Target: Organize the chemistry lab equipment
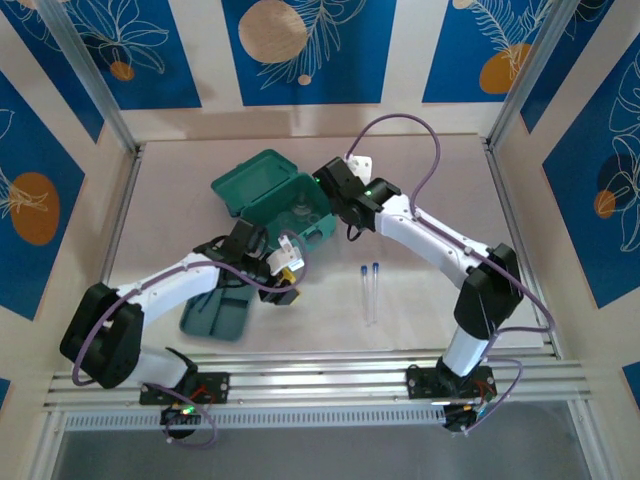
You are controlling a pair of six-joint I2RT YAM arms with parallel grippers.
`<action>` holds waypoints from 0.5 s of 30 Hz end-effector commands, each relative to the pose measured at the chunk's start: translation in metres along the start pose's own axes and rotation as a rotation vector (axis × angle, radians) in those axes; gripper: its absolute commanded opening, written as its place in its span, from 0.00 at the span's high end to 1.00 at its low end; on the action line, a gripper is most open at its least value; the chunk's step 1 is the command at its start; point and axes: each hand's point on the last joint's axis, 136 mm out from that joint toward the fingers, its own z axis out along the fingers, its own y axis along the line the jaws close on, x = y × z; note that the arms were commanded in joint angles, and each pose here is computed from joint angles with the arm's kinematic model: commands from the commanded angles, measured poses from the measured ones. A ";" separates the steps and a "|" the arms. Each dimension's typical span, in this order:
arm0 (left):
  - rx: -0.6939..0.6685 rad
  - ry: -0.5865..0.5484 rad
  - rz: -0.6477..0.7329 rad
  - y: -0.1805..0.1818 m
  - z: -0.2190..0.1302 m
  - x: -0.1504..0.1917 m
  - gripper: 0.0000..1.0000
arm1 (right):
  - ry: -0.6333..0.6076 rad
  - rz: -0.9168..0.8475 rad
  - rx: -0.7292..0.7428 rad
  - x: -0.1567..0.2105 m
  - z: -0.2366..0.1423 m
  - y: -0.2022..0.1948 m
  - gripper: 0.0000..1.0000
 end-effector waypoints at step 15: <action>0.096 -0.045 -0.004 -0.018 -0.005 -0.003 0.47 | 0.030 0.049 -0.029 -0.008 0.038 0.025 0.87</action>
